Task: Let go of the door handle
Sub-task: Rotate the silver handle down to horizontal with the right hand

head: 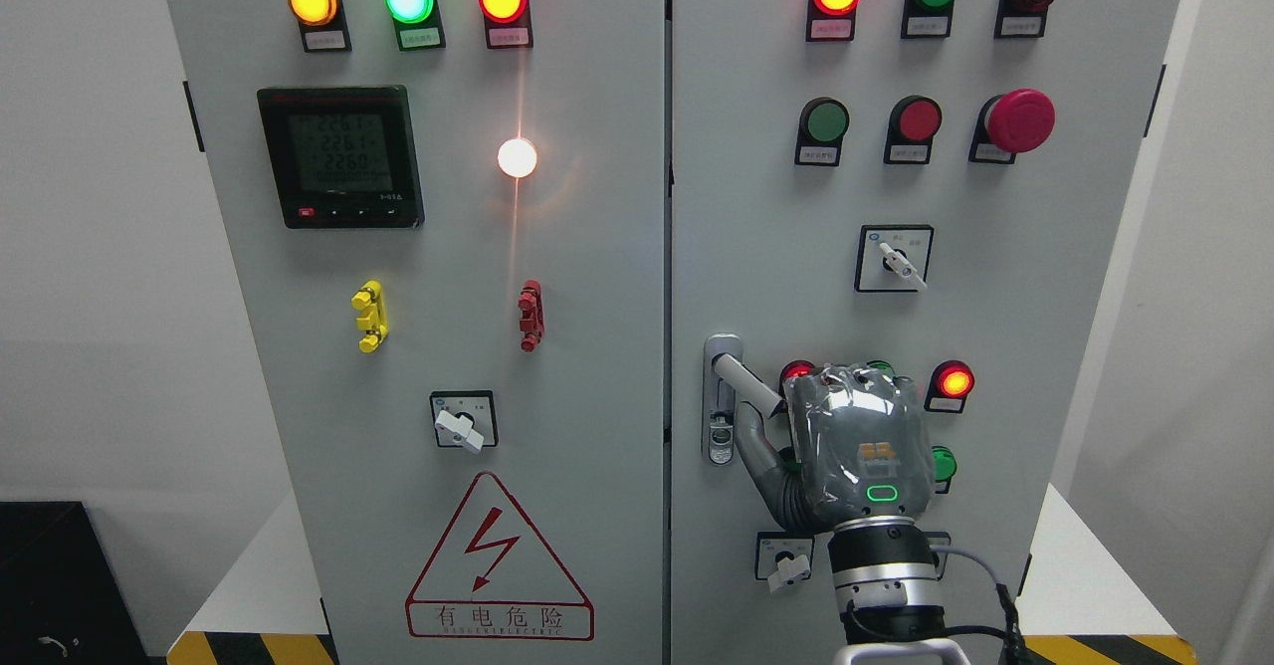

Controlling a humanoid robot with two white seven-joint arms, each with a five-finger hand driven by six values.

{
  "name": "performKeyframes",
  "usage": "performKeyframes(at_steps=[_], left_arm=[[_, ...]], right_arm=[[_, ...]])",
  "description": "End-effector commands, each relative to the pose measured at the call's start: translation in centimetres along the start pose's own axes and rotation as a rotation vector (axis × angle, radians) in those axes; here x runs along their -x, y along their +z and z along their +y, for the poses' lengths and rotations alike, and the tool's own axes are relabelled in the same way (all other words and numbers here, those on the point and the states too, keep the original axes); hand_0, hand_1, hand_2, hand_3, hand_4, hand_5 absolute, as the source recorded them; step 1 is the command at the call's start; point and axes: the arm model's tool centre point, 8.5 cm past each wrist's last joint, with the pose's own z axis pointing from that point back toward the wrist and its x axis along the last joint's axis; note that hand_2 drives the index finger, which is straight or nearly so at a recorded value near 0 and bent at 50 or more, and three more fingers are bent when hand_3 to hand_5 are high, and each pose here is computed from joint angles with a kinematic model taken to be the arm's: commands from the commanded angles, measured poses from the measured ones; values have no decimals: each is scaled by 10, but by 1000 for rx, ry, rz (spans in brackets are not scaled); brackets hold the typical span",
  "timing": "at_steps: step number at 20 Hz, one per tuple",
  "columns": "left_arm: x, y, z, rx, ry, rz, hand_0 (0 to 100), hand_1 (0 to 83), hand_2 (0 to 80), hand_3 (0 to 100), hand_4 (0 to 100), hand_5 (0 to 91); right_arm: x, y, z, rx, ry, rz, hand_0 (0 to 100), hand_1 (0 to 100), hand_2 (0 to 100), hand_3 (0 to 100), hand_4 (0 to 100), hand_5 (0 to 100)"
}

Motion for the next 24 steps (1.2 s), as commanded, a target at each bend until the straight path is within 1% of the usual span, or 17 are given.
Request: performKeyframes(at_steps=[1,24], left_arm=[[13,1,0,0,3,20,120,556,0,0,0,0],[13,1,0,0,3,20,120,556,0,0,0,0]], right_arm=[[2,0,-1,5,0,7,605,333,1000,1000,1000,1000],[8,-1,-2,6,4,23,614,330,1000,1000,1000,1000]])
